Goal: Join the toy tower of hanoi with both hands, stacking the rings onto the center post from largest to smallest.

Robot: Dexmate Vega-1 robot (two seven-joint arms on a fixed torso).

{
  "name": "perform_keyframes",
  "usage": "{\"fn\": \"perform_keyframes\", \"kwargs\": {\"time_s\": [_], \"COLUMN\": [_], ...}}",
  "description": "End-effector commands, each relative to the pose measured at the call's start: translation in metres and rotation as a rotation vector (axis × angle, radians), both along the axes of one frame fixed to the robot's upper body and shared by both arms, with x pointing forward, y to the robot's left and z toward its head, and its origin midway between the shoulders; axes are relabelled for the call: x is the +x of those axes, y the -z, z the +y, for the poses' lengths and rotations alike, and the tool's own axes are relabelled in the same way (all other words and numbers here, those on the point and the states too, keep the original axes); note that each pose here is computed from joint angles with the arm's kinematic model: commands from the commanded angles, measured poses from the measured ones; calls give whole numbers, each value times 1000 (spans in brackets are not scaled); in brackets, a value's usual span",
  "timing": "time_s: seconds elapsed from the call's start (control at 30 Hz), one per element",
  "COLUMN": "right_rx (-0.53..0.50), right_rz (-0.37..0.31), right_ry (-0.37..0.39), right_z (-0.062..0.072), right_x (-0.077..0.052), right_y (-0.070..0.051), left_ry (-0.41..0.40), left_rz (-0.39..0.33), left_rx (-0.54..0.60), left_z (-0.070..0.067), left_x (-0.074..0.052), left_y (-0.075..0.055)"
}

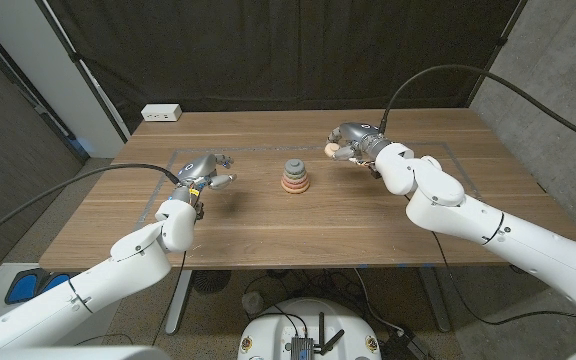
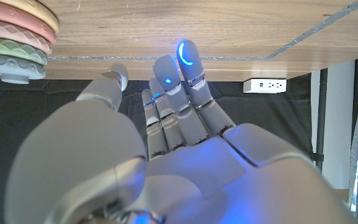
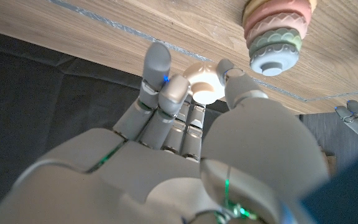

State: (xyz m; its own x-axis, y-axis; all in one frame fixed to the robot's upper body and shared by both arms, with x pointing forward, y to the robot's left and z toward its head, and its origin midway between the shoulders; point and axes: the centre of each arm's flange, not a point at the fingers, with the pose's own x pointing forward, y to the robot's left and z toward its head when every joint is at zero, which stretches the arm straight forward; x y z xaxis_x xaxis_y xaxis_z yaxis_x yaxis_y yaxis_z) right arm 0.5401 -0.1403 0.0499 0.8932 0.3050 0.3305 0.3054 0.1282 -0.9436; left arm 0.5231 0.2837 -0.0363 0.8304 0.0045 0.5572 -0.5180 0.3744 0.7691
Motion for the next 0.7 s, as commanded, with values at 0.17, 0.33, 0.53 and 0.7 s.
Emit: {"fn": "perform_keyframes", "kwargs": {"time_s": [0.17, 0.33, 0.53, 0.7], "right_rx": [-52, -63, -73, -84], "right_rz": [-5, -2, 5, 6], "right_ry": [-70, -83, -90, -88], "right_z": [30, 38, 46, 51], "right_x": [0, 1, 4, 5], "right_y": [-6, -8, -9, -10], "left_ry": [-12, -13, -13, -15], "left_rz": [0, 2, 7, 7], "left_rx": [-11, -12, -11, -11], "left_z": [5, 6, 6, 6], "left_x": [-4, -4, -4, -4], "left_y": [4, 5, 5, 5]}}
